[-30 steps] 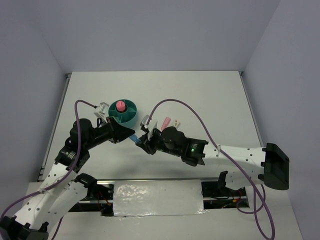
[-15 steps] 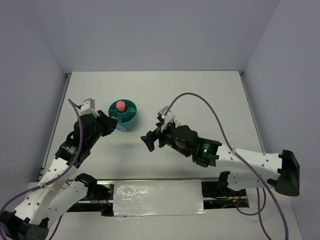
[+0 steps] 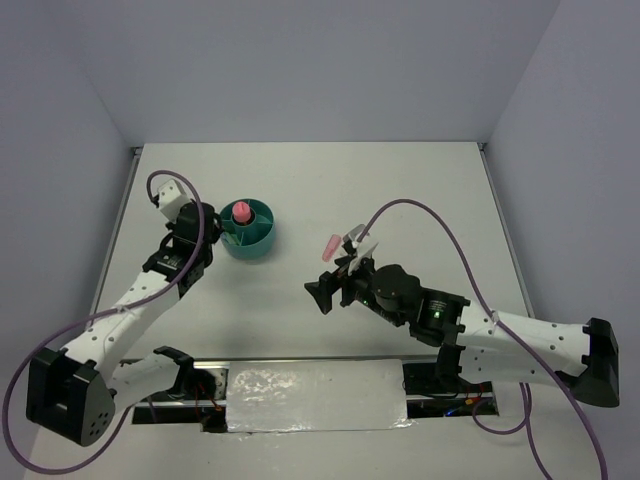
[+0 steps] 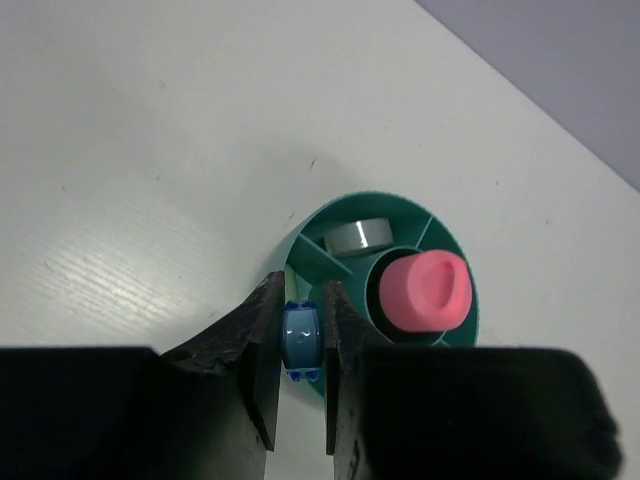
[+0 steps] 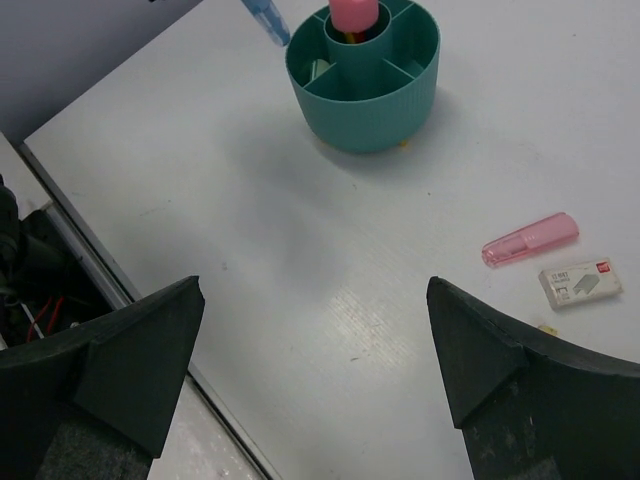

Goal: Sort the stationery into containers
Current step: Place the stationery in the storage box, then pick up the stationery from the center of the board.

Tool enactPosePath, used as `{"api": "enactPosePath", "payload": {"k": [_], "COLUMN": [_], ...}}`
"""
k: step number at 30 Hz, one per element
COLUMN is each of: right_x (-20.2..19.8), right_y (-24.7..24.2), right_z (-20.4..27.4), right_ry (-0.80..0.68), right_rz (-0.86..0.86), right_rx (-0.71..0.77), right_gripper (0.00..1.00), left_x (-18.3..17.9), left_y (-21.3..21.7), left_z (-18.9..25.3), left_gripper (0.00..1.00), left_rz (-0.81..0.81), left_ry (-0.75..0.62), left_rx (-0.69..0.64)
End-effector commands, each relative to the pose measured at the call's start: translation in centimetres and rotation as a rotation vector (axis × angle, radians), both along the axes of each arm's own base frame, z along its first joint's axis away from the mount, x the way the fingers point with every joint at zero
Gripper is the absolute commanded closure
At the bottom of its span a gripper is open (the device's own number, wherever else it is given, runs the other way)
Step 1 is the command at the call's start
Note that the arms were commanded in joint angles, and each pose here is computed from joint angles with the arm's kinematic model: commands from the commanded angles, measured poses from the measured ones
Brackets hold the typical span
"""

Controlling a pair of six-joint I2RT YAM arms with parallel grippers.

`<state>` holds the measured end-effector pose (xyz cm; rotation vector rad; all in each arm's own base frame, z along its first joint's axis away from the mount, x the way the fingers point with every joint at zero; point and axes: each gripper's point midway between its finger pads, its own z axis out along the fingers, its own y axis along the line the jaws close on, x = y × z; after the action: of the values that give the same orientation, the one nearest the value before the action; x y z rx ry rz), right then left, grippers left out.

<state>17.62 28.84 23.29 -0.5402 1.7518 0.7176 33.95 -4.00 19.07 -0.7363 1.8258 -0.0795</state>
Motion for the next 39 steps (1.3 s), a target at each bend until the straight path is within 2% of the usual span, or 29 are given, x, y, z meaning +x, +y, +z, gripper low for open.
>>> {"api": "enactPosePath", "payload": {"k": [1,4,8,12,15,16,17,18,21,24,26,27,28,31,32,34,35,36,39], "right_x": [-0.4,-0.5,-0.7,-1.0,-1.0,-0.9,-0.8,-0.7,0.0,3.1,5.8,6.9,8.0,10.3,10.8,12.5,12.8,14.1,16.0], "right_y": [0.0,0.0,0.0,0.0,-0.1,-0.2,-0.2,-0.2,-0.2,-1.9,-3.9,-4.2,-4.6,-5.5,-5.7,-4.4,-4.4,-3.2,-2.4], "right_z": [0.4,0.1,-0.4,-0.5,-0.4,-0.5,-0.5,-0.5,-0.9,-1.7,-5.2,-5.0,-7.0,-7.7,-9.7,-8.7,-11.5,-10.1,-12.8], "right_ry": [-0.001,-0.003,0.0,-0.006,-0.008,-0.008,-0.006,-0.004,0.015,0.113,0.271,0.315,0.385,0.428,0.462,0.464,0.505,0.494,0.544], "right_rz": [0.018,0.028,0.038,0.061,0.054,0.05,0.045,0.04,0.006,-0.198,-0.351,-0.406,-0.494,-0.636,-0.69,-0.725,-0.764,-0.774,-0.851], "right_rx": [0.023,0.013,0.004,0.013,0.019,0.016,0.014,0.013,-0.004,-0.009,-0.06,-0.049,-0.067,-0.098,-0.155,-0.154,-0.244,-0.222,-0.298], "right_gripper": [0.0,0.0,0.0,0.0,0.0,0.0,0.0,0.0,0.0,0.0,0.0,0.0,0.0,0.01,0.02,0.05,0.09,0.11,0.2], "left_x": [2.4,2.9,3.5,3.8,3.7,3.6,3.6,3.3,2.7,1.5,0.9,0.3,-0.1,-2.0,-2.8,-4.8,-5.6,-6.4,-9.5], "left_y": [0.7,0.4,0.0,-0.3,-0.6,-0.7,-0.6,-0.6,-0.3,-0.3,-1.0,-1.3,-2.4,-3.8,-4.5,-4.8,-5.1,-5.0,-4.4], "left_z": [3.6,3.1,2.2,0.5,-1.0,-1.0,-1.2,-1.2,-0.4,1.1,3.4,3.6,5.2,5.1,6.0,6.4,6.4,6.6,8.1], "left_gripper": [1.0,0.96,0.85,0.62,0.52,0.48,0.37,0.32,0.21,0.14,0.08,0.05,0.01,0.01,0.01,0.01,0.01,0.01,0.01], "left_rz": [0.048,0.028,0.014,0.009,-0.003,-0.002,0.0,0.002,0.007,-0.009,-0.072,-0.108,-0.194,-0.322,-0.389,-0.47,-0.509,-0.525,-0.602], "left_ry": [-0.153,-0.156,-0.148,-0.111,-0.083,-0.081,-0.074,-0.069,-0.081,-0.081,-0.101,-0.077,-0.086,-0.008,-0.009,0.015,0.027,0.031,-0.014], "left_rx": [-0.035,-0.056,-0.07,-0.085,-0.105,-0.109,-0.109,-0.115,-0.122,-0.125,-0.132,-0.122,-0.117,-0.089,-0.076,-0.038,-0.036,-0.026,0.054]}}
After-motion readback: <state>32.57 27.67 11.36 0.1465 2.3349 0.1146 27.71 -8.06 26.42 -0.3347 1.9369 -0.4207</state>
